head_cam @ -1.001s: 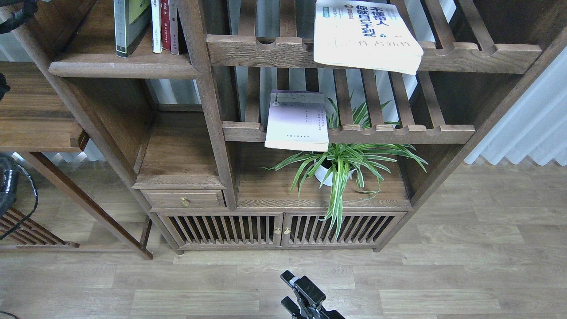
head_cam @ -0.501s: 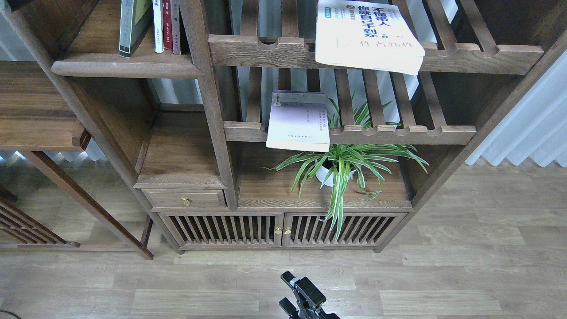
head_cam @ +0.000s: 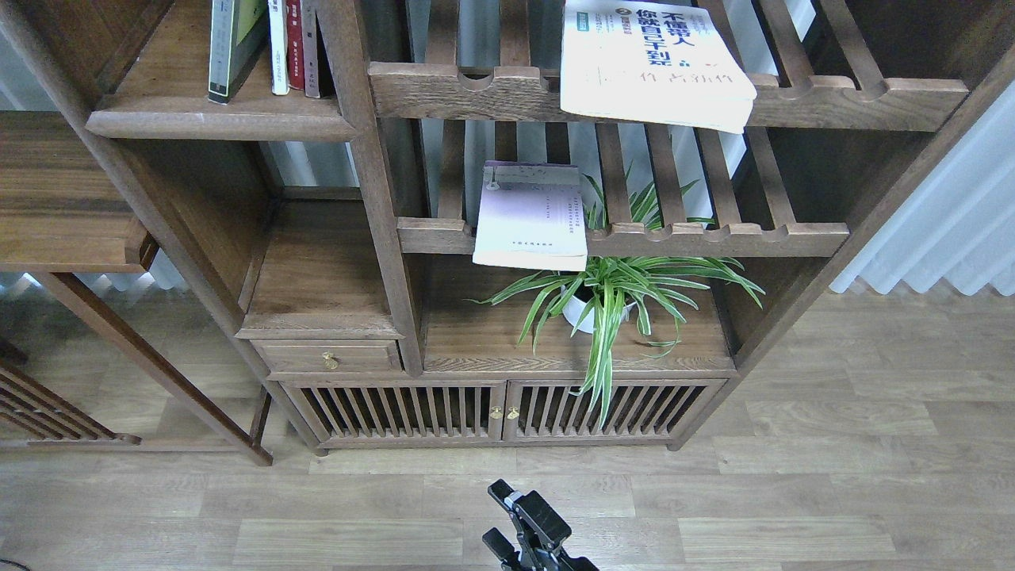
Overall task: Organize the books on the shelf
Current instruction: 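Raise the right gripper toward the large white book on top shelf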
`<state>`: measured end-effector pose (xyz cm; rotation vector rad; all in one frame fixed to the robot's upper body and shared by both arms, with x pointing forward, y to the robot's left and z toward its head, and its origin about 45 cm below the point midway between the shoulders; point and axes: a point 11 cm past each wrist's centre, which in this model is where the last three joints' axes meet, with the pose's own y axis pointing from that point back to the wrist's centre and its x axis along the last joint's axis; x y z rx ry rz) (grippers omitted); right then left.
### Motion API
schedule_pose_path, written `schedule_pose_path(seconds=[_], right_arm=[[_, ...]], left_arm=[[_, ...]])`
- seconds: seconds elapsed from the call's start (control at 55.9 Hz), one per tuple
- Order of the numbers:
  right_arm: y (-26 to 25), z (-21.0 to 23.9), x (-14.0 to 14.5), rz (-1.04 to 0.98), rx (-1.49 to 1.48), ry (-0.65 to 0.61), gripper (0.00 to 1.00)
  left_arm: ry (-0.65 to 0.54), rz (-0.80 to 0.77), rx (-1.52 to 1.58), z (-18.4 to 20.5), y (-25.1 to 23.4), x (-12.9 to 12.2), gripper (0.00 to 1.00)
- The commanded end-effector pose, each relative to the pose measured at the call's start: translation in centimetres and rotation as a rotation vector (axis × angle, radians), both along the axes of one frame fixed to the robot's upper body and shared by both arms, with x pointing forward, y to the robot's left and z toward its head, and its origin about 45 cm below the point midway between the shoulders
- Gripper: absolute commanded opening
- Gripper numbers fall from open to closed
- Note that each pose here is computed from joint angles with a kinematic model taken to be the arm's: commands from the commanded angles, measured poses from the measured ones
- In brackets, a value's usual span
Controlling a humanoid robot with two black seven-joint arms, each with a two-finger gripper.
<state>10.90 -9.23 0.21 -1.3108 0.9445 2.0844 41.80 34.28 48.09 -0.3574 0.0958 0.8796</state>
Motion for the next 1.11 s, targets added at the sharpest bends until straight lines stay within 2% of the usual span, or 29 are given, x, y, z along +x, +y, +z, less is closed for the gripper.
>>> schedule_pose_path(seconds=[0.0, 0.143, 0.286, 0.375, 0.483, 0.608, 0.751, 1.091], right_arm=[[0.6, 1.0, 0.5, -0.001, 0.033, -0.022, 0.98], [1.6, 2.9, 1.6, -0.005, 0.085, -0.066, 0.98], [1.3, 4.4, 3.5, -0.051, 0.115, -0.112, 0.98], [1.1, 4.5, 3.8, -0.056, 0.112, -0.118, 0.98], [0.9, 4.8, 4.7, -0.039, 0.099, -0.144, 0.98], [-4.8, 3.4, 7.0, -0.020, -0.067, -0.189, 0.98], [-9.4, 3.1, 8.0, -0.007, -0.187, -0.222, 0.98], [-9.1, 4.4, 10.0, 0.100, -0.274, -0.368, 0.98]], left_arm=[[0.032, -0.022, -0.022, -1.6, 0.0, -0.7, 1.00], [0.091, -0.019, -0.025, -4.0, 0.4, -1.0, 0.97], [0.225, -0.013, -0.087, -9.8, 1.4, -2.1, 0.98], [0.265, -0.016, -0.143, -11.4, 1.9, -2.8, 1.00], [0.268, -0.026, -0.172, -11.7, 1.6, -2.8, 1.00], [0.264, -0.038, -0.209, -12.0, 1.0, -2.7, 1.00], [0.286, -0.042, -0.207, -12.8, 0.8, -2.8, 1.00], [0.307, -0.059, -0.210, -13.8, -0.3, -2.7, 1.00]])
